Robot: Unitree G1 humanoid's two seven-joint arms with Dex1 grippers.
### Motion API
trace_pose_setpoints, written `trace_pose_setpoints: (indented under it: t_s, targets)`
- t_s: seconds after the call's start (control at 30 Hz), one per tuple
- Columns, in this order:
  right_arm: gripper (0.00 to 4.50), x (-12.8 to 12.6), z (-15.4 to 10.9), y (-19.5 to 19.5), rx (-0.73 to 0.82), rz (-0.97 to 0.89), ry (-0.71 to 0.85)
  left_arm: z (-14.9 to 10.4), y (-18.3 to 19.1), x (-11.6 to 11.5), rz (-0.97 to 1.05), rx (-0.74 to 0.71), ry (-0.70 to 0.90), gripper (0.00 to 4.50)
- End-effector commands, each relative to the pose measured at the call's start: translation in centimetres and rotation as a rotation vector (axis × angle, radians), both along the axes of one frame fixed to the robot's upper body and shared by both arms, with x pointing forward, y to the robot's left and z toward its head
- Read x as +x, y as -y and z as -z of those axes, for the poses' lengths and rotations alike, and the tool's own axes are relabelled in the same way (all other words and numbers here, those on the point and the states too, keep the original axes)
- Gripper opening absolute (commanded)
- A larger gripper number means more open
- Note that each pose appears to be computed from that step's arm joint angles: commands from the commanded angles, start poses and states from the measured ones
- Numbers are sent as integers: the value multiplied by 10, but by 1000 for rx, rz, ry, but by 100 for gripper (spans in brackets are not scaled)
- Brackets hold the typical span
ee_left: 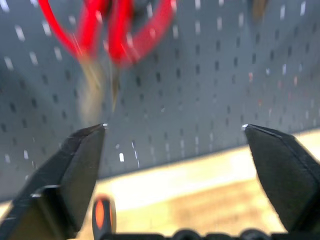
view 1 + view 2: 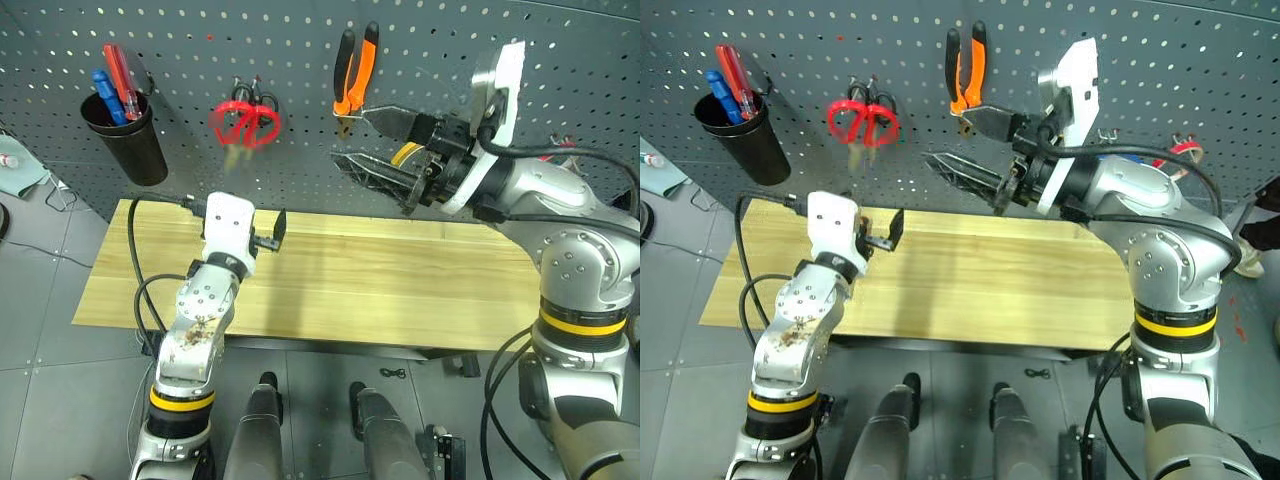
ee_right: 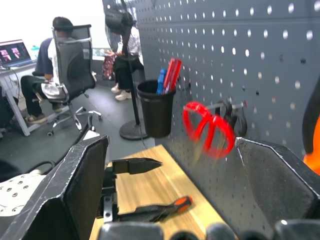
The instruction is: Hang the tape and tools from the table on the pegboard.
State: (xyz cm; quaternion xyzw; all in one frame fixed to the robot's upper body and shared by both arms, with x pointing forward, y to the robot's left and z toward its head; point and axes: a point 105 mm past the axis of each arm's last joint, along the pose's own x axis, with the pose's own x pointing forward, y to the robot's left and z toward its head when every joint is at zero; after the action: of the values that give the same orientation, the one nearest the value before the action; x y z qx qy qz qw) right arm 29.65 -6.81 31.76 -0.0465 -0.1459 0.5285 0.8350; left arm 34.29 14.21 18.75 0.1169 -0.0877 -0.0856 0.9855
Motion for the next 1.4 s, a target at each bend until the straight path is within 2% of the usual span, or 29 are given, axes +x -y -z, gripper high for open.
trace_pose_setpoints:
  t_s: [0.03, 0.17, 0.3, 0.4, 0.6, 0.83, 1.0, 1.07, 1.13, 1.3, 1.33, 1.4]
  targets:
    - [450, -9, 29, -7, -96, -5, -25, 14, -24, -1, -59, 8, -29, 449]
    - [450, -12, 70, -15, -193, -3, -73, 48, -56, 8, -151, -36, -159, 449]
    - [450, -9, 89, -38, -271, -19, -81, 74, -83, 32, -210, -57, -308, 449]
    - [450, -5, 90, -54, -288, -35, -87, 81, -88, 48, -195, -31, -370, 449]
    - [450, 2, 81, -65, -303, -39, -66, 79, -90, 81, -171, 25, -414, 449]
    - [450, 16, 71, -59, -326, 19, -66, 91, -77, 98, -122, 37, -469, 449]
    - [450, 17, 70, -49, -331, 48, -91, 99, -82, 105, -214, 39, -500, 449]
    - [450, 16, 71, -47, -335, 52, -97, 100, -82, 106, -229, 31, -508, 395]
    - [450, 16, 71, -45, -337, 54, -103, 100, -82, 106, -232, 19, -513, 321]
    - [450, 19, 69, -42, -331, 65, -106, 97, -91, 105, -255, 11, -514, 81]
    - [450, 20, 69, -42, -329, 67, -105, 96, -92, 104, -258, 11, -513, 54]
    - [450, 22, 69, -41, -328, 70, -101, 92, -95, 104, -261, 11, -509, 54]
